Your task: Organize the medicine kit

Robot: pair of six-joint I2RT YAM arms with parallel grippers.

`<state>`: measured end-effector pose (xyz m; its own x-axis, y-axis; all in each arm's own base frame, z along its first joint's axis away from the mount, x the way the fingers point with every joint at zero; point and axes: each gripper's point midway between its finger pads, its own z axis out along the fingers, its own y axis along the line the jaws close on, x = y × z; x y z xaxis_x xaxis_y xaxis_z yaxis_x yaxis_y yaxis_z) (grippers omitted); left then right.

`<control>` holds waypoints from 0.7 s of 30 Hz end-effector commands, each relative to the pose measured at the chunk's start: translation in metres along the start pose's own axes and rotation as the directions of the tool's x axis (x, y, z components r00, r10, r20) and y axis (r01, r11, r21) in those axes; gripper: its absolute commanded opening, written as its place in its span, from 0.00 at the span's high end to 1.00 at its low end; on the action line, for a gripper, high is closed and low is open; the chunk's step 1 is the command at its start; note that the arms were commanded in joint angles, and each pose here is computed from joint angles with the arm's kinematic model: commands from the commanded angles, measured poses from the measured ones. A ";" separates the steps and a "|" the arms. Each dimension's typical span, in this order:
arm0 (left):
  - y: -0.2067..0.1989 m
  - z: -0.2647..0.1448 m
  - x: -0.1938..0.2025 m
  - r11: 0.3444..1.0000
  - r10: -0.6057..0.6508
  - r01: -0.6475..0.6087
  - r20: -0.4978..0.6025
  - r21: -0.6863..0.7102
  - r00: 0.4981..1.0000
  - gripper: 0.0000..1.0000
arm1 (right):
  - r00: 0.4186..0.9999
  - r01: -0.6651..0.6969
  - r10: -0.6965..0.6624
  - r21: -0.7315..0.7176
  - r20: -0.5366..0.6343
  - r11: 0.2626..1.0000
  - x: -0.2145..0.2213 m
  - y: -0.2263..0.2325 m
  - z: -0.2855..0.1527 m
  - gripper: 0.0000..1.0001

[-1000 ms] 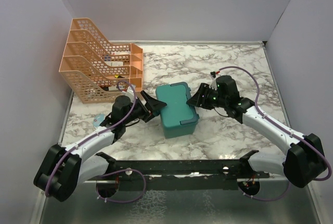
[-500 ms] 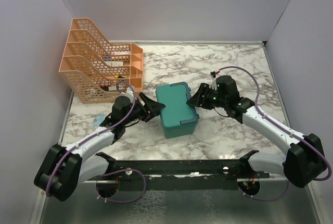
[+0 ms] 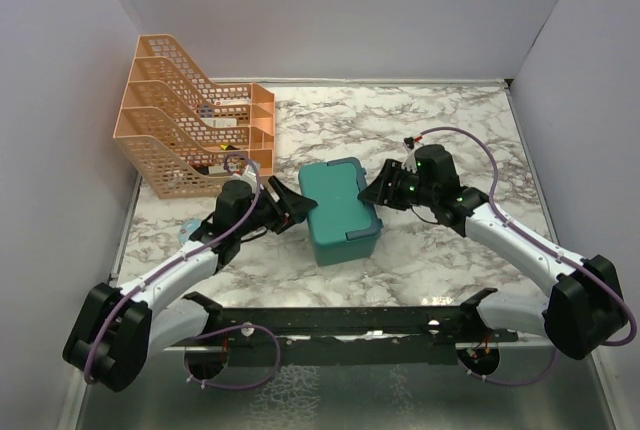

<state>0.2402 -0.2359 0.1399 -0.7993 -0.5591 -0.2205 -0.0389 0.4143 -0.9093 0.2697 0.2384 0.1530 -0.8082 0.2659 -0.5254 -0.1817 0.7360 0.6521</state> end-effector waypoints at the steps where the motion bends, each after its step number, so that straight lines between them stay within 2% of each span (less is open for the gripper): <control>1: 0.013 -0.006 0.006 0.989 0.112 -0.115 -0.036 -0.087 0.993 0.32 | 0.996 -0.007 0.018 0.121 -0.092 0.993 0.029 -0.031 0.008 0.54; 6: 0.021 -0.008 0.009 0.982 0.140 -0.147 -0.063 -0.117 0.988 0.30 | 0.997 0.004 0.007 0.139 -0.083 0.990 0.026 -0.033 0.005 0.54; 10: 0.011 -0.007 0.009 0.984 0.151 -0.157 -0.071 -0.087 0.986 0.41 | 0.997 0.007 0.005 0.142 -0.081 0.990 0.026 -0.034 0.005 0.54; 21: 0.019 -0.015 0.004 0.950 0.252 -0.266 -0.102 -0.165 0.962 0.40 | 0.996 0.001 0.011 0.142 -0.083 0.990 0.028 -0.035 0.006 0.54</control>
<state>0.2378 -0.2275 0.1446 -0.8133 -0.4564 -0.3610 0.0454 0.5687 -0.8213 0.2700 0.2383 0.1533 -0.8080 0.2655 -0.5260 -0.1791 0.7399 0.6485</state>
